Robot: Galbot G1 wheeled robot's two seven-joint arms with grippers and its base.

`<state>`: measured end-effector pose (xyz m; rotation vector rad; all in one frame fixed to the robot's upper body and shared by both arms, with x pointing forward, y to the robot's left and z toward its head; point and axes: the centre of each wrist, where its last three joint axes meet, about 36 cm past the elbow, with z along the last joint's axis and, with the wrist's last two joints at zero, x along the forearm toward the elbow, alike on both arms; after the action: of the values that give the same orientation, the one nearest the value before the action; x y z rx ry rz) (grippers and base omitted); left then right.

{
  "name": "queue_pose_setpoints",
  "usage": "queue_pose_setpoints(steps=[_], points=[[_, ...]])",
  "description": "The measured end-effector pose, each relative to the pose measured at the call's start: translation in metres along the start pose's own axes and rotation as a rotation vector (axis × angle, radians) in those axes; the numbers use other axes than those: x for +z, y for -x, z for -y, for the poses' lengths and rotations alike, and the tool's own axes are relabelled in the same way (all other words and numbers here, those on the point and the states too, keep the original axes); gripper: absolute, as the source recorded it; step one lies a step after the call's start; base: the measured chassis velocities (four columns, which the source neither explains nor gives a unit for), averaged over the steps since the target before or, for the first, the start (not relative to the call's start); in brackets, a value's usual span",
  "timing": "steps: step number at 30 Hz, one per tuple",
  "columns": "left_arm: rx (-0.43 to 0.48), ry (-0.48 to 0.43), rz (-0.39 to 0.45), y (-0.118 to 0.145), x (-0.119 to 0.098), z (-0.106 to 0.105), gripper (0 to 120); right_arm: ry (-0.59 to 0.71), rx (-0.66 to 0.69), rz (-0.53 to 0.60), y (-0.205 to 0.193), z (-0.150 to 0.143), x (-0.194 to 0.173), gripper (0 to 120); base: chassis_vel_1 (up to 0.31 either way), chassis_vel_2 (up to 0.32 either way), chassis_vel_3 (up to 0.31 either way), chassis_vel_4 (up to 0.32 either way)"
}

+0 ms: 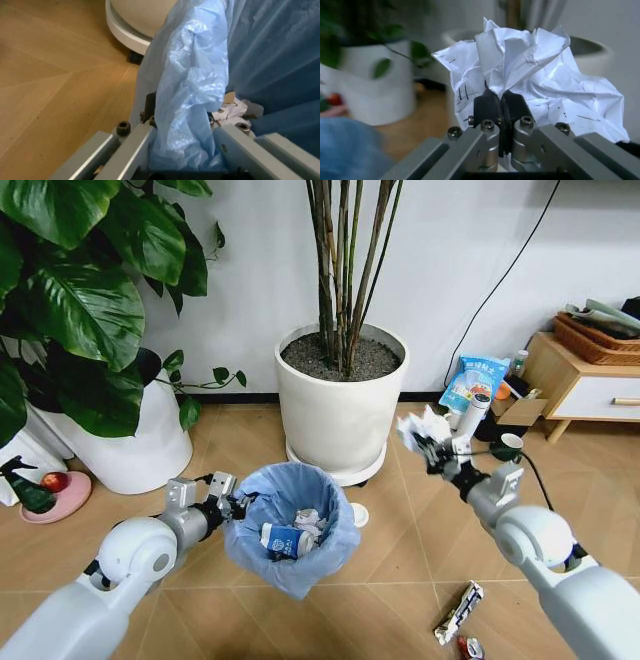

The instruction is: Pick up the trash bin and place the garbage on the floor into it.

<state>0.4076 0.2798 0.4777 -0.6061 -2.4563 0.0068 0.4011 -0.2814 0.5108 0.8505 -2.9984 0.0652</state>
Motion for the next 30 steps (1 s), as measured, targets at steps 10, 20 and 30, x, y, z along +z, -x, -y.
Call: queue_pose_setpoints(steps=[10,20,30], points=[[0.023,-0.015,-0.012,0.02,-0.005,-0.002,1,0.061,-0.261,0.012,0.001,-0.066,-0.033,0,0.0,0.0,0.0,0.0],[0.054,-0.025,0.002,0.046,-0.023,0.002,1,0.074,-0.352,-0.049,0.007,-0.087,-0.017,0,0.0,0.0,0.0,0.0],[0.052,-0.022,0.008,0.049,-0.03,-0.002,1,0.066,-0.357,-0.093,0.022,-0.092,0.006,23,0.0,0.0,0.0,0.0]])
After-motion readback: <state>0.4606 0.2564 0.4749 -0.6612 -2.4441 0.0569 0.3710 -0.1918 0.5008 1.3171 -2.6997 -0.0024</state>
